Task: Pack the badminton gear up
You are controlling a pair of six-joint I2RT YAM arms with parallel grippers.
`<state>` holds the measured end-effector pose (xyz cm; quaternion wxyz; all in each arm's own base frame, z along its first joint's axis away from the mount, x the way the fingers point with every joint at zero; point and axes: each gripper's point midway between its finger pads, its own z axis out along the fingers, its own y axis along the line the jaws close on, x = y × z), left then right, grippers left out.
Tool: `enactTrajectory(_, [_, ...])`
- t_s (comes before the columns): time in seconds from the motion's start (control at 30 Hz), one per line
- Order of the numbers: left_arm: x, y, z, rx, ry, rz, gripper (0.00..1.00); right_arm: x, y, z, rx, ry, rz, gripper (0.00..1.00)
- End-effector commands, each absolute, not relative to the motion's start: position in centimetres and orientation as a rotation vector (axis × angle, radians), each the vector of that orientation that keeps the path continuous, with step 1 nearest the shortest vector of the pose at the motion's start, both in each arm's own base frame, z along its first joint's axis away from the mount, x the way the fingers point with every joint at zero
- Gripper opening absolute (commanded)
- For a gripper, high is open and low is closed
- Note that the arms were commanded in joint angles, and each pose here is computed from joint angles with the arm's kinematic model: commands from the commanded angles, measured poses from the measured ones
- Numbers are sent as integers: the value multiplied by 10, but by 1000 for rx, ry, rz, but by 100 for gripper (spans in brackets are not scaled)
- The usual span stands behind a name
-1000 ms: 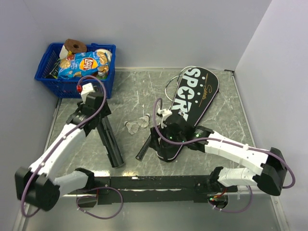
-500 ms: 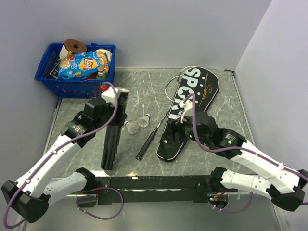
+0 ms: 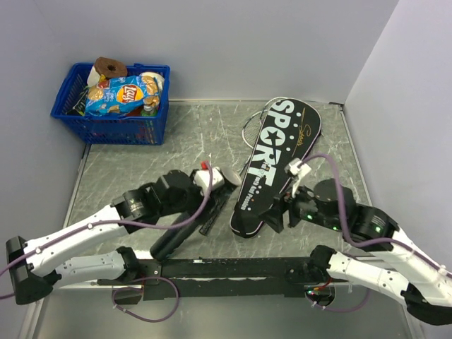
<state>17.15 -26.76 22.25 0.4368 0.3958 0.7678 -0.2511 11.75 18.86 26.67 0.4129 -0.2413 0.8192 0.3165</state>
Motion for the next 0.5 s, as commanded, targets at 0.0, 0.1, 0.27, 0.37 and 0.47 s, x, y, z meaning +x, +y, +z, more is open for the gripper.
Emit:
enactTrajectory(0.0, [161,-279,218,1043,1834,-587,30,90,178,284,-677,2029,897,79])
enactTrajectory(0.1, [144,-286,206,1115,1818,-575,30,80,179,290,-702,2015,958,79])
enactTrajectory(0.27, [117,-301,190,1210,1792,-585,29,69,188,294,-760,1981,1044,78])
enactTrajectory(0.37, [105,-305,185,1199,1796,-600,30,69,193,296,-776,1963,1066,77])
enactTrajectory(0.47, [95,-306,180,1162,1807,-632,30,68,199,297,-790,1940,1101,76])
